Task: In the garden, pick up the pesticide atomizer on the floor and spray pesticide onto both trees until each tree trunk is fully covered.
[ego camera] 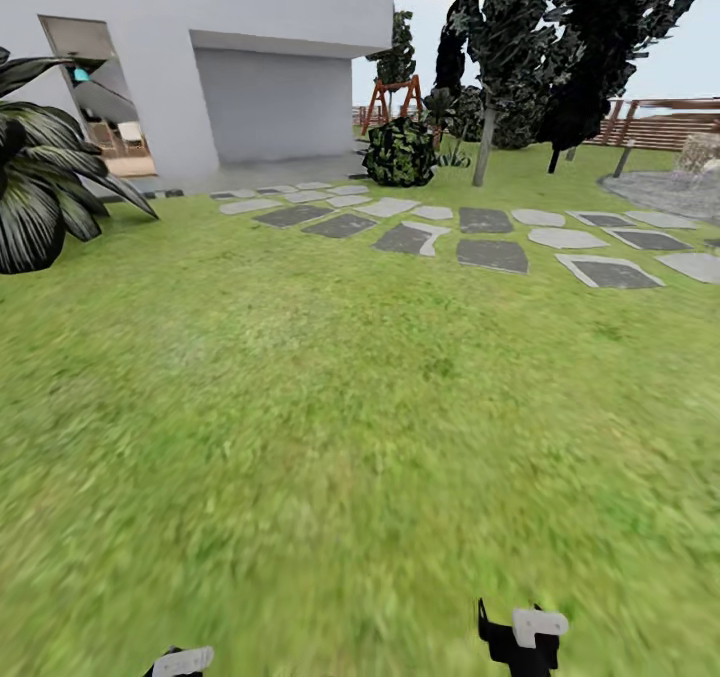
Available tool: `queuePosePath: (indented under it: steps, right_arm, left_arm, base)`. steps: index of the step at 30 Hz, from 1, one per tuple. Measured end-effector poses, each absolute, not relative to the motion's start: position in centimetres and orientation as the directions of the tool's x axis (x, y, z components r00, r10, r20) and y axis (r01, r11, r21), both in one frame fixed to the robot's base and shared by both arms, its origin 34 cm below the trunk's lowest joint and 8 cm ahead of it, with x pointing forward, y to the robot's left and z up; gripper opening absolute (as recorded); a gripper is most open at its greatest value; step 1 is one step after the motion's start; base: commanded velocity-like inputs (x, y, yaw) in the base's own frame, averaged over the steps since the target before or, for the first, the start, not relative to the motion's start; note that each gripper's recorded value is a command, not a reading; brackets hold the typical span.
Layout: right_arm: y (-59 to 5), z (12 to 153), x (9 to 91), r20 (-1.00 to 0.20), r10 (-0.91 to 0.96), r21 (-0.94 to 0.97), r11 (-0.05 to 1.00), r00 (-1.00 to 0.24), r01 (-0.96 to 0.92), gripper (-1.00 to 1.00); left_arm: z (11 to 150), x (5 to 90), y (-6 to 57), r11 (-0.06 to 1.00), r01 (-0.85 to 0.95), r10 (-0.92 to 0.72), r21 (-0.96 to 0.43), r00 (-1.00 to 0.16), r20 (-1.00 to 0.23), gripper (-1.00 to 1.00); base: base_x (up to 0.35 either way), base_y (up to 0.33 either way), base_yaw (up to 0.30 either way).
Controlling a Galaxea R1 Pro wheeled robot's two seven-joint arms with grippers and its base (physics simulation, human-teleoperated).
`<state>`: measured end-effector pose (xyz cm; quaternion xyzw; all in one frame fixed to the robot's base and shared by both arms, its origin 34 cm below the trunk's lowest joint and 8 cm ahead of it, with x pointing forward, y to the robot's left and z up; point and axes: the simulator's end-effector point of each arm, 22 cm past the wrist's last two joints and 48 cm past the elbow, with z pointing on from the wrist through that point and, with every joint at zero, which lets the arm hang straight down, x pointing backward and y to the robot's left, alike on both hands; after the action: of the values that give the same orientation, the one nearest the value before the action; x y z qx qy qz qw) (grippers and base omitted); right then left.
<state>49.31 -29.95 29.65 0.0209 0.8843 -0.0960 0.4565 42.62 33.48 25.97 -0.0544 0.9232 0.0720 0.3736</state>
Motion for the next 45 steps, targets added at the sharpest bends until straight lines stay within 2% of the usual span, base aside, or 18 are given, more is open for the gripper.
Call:
queuePosePath:
  steps: [45]
  right_arm:
    - [-29.94,29.65,49.31,-0.811,-0.051,-0.151,0.981,-0.582,0.125,1.00]
  left_arm:
    - [25.97,42.63,33.48,0.984,-0.154,-0.047,0.092,-0.715,-0.698,-1.00]
  base:
    - [-0.080,-0.274,-0.300]
